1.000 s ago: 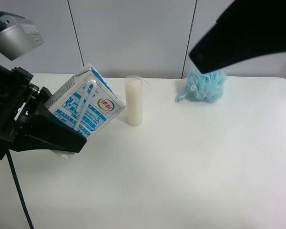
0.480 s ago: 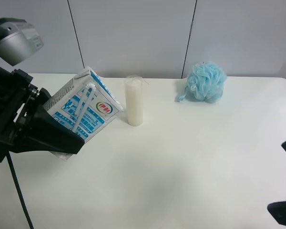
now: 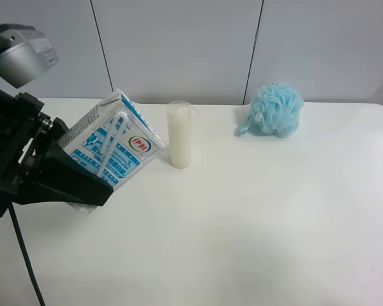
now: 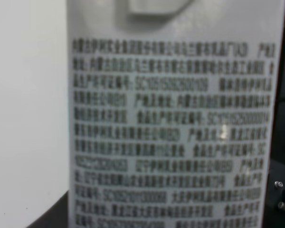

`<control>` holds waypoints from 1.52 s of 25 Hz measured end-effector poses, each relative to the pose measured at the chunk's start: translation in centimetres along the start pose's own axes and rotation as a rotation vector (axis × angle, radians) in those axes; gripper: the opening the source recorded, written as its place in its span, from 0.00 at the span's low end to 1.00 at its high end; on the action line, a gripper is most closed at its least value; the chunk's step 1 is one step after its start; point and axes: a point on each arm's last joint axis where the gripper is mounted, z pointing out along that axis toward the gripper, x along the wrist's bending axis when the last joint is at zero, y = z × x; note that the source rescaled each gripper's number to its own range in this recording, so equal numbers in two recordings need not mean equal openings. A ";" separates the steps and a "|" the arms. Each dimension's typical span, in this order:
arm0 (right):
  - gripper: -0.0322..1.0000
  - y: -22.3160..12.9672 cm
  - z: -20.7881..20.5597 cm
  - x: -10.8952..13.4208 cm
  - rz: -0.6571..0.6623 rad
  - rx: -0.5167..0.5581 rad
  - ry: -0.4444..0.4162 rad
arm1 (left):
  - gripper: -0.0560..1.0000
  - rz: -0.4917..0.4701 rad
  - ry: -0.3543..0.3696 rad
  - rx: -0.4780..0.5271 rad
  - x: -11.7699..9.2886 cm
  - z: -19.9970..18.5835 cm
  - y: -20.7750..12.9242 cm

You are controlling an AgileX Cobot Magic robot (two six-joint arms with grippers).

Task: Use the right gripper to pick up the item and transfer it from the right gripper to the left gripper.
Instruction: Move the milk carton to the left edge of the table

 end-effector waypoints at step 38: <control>0.98 -1.1 -1.7 0.2 0.333 -0.216 -0.560 | 0.05 -0.123 0.086 -0.050 0.8 0.0 0.4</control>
